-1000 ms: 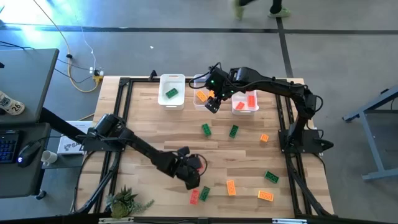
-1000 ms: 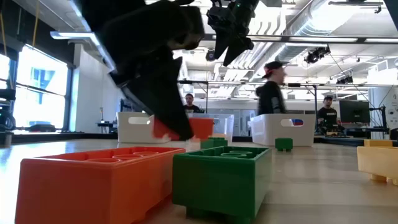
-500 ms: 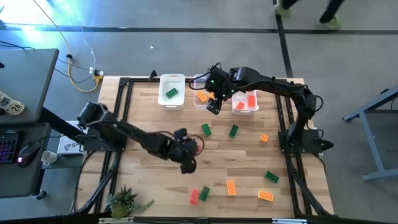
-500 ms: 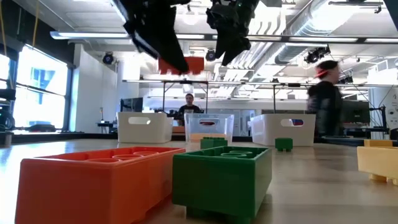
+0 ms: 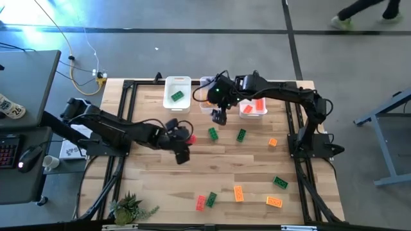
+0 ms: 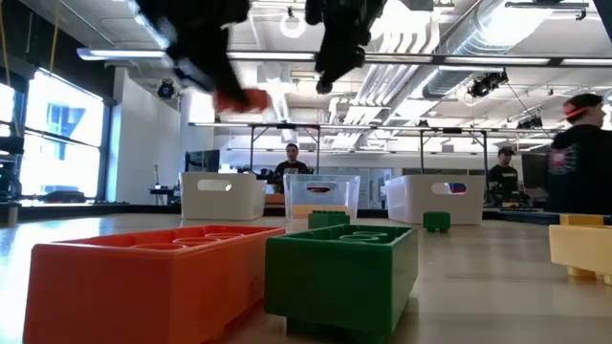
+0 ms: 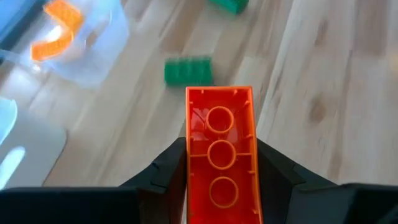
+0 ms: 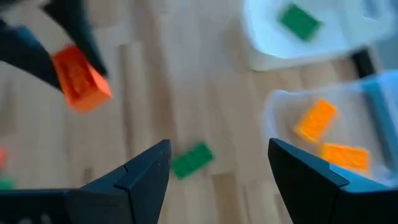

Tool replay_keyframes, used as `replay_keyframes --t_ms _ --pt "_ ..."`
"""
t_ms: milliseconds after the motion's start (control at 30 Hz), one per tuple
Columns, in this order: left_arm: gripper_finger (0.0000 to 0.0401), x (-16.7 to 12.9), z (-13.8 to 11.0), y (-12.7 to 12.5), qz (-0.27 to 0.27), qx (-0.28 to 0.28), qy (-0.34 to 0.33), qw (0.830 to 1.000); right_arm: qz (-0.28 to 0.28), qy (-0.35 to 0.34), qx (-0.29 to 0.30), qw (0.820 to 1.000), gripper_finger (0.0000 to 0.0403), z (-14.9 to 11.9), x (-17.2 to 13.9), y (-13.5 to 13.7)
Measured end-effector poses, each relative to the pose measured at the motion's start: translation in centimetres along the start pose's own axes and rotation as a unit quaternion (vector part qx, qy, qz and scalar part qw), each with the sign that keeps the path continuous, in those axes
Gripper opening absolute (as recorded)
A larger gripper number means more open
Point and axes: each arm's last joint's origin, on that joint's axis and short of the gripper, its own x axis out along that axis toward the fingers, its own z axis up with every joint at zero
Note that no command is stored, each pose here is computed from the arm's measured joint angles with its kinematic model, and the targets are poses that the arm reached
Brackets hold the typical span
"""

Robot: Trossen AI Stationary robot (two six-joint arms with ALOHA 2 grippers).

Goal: Sort & place blocks by color
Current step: Put the orange game piece into the right white bin

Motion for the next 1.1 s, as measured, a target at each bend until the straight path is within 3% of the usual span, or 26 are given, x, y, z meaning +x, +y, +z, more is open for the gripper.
replay_keyframes --t_ms 133,467,800,1100 --pt "0.0121 -0.4 0.0 0.2 -0.022 -0.01 -0.028 0.999 0.05 -0.026 -0.058 0.997 0.0258 0.5 0.0 1.8" --pt "0.0121 -0.8 0.6 0.3 -0.038 -0.01 -0.06 0.997 0.102 -0.066 -0.182 0.976 0.0258 0.9 0.0 6.4" --pt "0.0122 -1.0 1.6 -0.1 -0.066 0.001 -0.111 0.992 0.123 -0.077 -0.203 0.968 0.0258 0.8 -0.2 8.9" --pt "0.0122 -1.3 2.6 -0.4 -0.083 0.01 -0.158 0.984 0.124 -0.074 -0.17 0.975 0.0258 0.8 -0.2 9.2"
